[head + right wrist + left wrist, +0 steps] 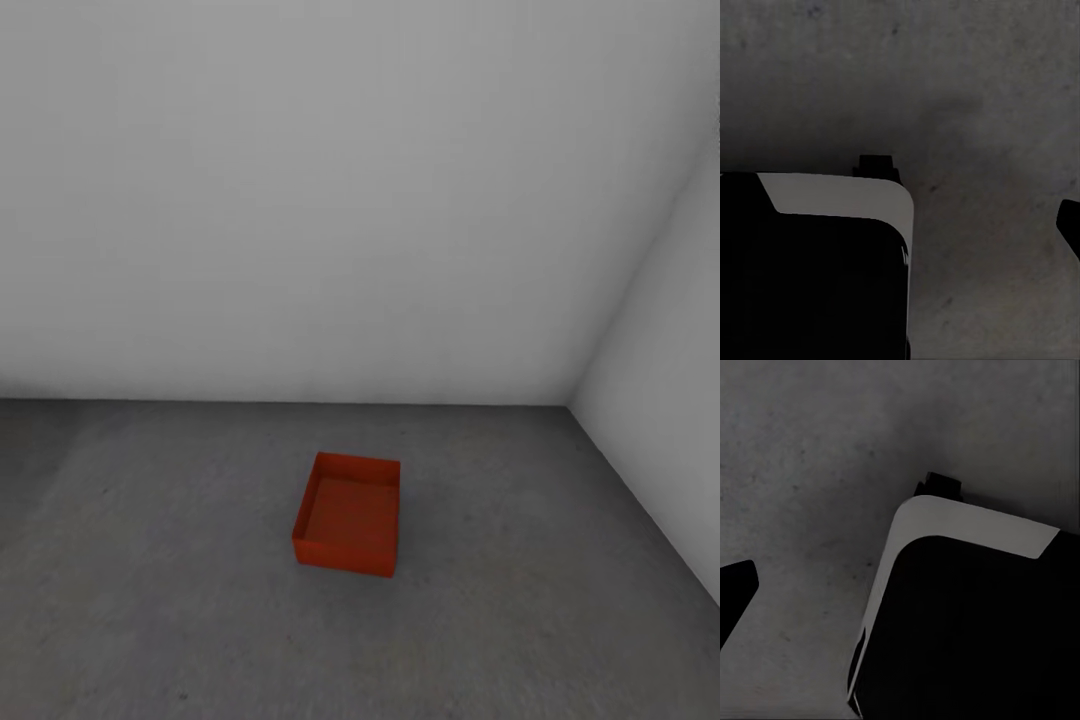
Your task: Move the two storage containers from the living room to the garage. In the garage, place one container on the floor and stack the other container on top of it (either order is fine).
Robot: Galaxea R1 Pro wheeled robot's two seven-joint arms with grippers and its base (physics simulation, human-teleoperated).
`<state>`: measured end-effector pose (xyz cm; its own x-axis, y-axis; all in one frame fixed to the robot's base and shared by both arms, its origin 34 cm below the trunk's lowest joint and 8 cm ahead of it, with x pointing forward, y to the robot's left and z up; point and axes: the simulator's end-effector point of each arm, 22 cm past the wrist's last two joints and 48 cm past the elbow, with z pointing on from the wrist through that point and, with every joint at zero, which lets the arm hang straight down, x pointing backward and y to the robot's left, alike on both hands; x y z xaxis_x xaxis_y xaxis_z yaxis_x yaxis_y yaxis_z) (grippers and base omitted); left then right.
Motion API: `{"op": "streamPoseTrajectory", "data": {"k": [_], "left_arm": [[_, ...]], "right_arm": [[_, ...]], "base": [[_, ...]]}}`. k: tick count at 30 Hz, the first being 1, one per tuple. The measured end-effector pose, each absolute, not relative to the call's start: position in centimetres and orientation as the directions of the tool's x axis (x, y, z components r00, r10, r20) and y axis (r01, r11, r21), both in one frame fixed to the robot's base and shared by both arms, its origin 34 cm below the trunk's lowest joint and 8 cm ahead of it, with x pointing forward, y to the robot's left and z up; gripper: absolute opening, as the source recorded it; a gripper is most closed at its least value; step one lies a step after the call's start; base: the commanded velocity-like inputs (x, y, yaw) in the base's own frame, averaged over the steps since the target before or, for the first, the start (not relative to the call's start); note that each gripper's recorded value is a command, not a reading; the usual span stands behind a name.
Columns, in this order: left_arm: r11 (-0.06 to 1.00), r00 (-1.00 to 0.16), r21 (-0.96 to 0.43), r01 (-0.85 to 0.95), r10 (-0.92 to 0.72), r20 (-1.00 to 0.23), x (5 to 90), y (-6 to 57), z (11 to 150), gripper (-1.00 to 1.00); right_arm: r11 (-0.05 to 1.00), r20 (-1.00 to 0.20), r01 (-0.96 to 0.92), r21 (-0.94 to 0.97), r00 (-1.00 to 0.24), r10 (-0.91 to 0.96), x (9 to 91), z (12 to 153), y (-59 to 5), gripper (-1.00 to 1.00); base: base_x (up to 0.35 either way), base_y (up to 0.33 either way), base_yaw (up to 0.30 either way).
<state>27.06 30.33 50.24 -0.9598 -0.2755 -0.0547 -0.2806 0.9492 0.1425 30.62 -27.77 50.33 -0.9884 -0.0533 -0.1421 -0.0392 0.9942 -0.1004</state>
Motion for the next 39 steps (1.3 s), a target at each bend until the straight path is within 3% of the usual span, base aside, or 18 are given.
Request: {"op": "streamPoseTrajectory", "data": {"k": [9,39], "left_arm": [[0.96,-0.959,0.036,-0.278,-0.276,-0.058,27.4,28.3,50.2,1.0],[0.958,-0.946,0.016,-0.285,-0.279,-0.168,30.6,28.7,51.1,1.0]], "right_arm": [[0.994,-0.135,-0.04,-0.1,-0.989,-0.054,29.1,50.4,-27.7,1.0],[0.994,-0.13,-0.035,-0.107,-0.99,-0.049,26.2,50.8,-28.3,1.0]], "base": [[0.0,0.0,0.0],[0.0,0.0,0.0]]}}
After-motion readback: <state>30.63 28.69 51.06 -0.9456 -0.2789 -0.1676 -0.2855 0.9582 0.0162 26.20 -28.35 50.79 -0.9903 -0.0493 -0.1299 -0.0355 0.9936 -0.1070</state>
